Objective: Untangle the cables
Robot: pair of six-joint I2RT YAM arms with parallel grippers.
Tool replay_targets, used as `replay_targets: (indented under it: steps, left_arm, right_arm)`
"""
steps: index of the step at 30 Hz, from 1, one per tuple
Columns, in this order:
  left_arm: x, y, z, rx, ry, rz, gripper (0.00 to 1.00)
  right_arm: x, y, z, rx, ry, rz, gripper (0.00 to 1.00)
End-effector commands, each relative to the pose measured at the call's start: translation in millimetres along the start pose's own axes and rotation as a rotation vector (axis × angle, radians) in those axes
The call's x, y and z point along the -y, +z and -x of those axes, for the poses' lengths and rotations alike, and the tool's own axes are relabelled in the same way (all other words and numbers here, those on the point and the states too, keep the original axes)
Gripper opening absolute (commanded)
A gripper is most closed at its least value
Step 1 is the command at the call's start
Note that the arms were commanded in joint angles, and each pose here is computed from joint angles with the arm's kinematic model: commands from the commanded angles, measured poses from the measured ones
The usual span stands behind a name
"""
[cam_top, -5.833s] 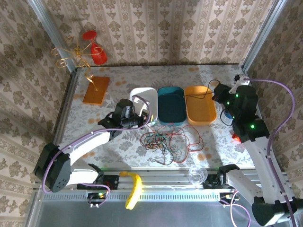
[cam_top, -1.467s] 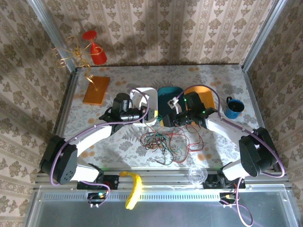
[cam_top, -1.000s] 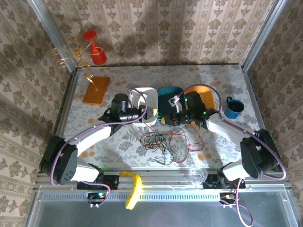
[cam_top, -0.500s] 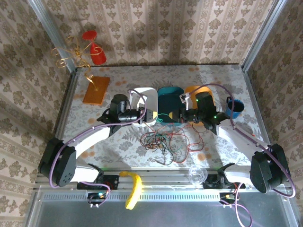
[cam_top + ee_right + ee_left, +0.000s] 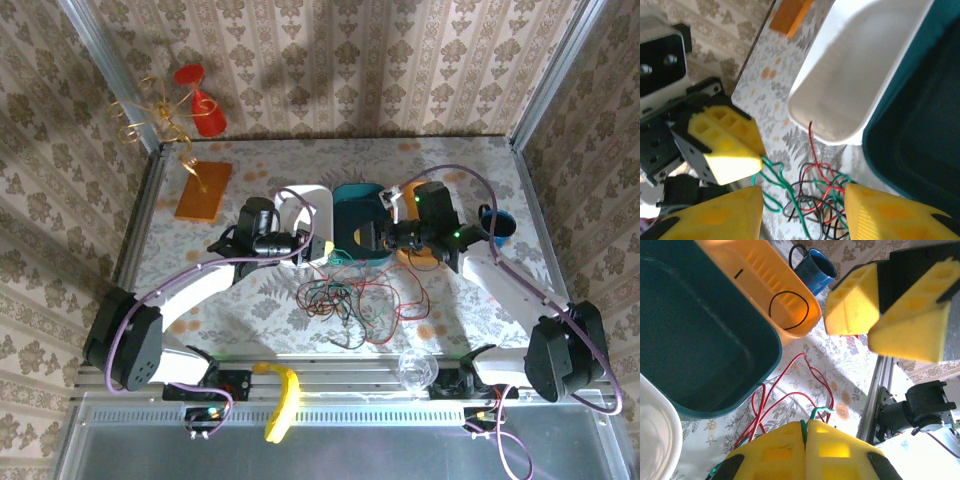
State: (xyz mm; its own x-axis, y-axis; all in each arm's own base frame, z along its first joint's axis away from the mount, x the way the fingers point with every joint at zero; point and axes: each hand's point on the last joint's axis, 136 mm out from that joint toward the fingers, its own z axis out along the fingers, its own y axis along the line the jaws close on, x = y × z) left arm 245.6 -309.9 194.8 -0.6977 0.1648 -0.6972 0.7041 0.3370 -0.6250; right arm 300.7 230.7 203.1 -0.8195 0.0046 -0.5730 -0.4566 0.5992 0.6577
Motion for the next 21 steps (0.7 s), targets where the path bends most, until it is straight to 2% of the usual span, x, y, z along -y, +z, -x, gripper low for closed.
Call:
replay_targets:
  steps: [1,9,12,15,17,20,21]
  left_arm:
    - [10.9,-0.8,9.1,-0.002,0.049,-0.036,0.00]
    - [12.3,-1.6,13.7,0.007,0.055,-0.034,0.00]
    - [12.2,-1.3,13.7,0.008,0.054,-0.034,0.00]
    - [11.7,-1.0,14.2,0.011,0.052,-0.032,0.00]
    - [11.4,-0.6,13.7,0.011,0.049,-0.035,0.00]
    - [10.5,-0.6,12.5,0.009,0.042,-0.031,0.00]
    - [10.0,-0.9,12.6,0.009,0.037,-0.026,0.04]
  right_arm:
    - [-4.6,8.9,-29.7,-0.141,0.025,0.063,0.49]
    - [-1.9,31.3,-45.6,-0.208,0.046,0.096,0.43]
    - [-6.6,37.7,-46.3,-0.218,0.039,0.120,0.33]
    - [-9.8,44.4,-45.7,-0.229,0.034,0.127,0.27]
    - [-8.9,46.8,-43.7,-0.221,0.028,0.113,0.15]
    - [-5.8,44.5,-39.1,-0.195,0.012,0.078,0.05]
    - [-5.2,43.1,-37.4,-0.186,0.006,0.068,0.03]
